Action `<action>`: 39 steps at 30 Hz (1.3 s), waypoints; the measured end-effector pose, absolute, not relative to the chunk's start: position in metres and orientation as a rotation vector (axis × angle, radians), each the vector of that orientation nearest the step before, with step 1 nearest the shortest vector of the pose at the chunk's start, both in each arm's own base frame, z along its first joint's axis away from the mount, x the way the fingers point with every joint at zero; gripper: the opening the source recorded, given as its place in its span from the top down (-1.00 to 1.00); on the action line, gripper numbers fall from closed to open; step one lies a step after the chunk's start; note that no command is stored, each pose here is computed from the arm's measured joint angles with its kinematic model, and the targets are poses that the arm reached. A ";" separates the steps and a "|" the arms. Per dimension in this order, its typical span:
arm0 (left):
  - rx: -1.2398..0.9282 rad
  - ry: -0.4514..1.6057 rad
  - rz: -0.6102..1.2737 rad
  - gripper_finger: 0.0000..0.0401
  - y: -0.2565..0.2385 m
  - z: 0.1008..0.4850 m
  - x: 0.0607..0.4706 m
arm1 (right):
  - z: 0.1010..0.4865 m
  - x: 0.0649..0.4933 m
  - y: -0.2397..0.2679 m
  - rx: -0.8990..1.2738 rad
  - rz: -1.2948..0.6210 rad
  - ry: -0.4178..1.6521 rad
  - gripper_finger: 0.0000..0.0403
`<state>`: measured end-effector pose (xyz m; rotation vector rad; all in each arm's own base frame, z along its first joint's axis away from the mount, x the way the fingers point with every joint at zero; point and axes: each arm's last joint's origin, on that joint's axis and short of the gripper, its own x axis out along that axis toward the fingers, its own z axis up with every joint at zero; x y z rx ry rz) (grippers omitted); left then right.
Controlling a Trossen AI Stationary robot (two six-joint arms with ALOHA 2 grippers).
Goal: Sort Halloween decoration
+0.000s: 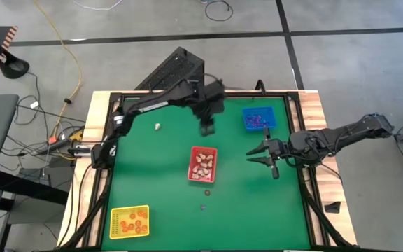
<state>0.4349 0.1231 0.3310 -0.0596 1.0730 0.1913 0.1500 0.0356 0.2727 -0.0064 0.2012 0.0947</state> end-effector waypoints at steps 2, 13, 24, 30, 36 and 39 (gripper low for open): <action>-0.052 1.183 0.119 0.29 0.098 0.335 0.422 | 0.274 0.150 0.037 -0.005 0.106 0.191 0.41; 0.135 1.449 0.066 0.29 0.025 0.296 0.368 | 0.274 0.149 0.041 0.087 0.119 0.194 0.41; -0.230 1.376 0.523 0.29 0.103 0.219 0.284 | 0.274 0.150 0.040 0.114 0.113 0.196 0.41; -0.357 1.385 0.682 0.29 0.150 0.203 0.263 | 0.274 0.151 0.035 0.107 0.067 0.190 0.41; -0.578 1.287 0.835 0.29 0.185 0.203 0.244 | 0.274 0.152 0.031 0.109 0.039 0.191 0.41; -0.675 1.271 0.830 0.29 0.191 0.199 0.236 | 0.273 0.152 0.030 0.108 0.034 0.198 0.41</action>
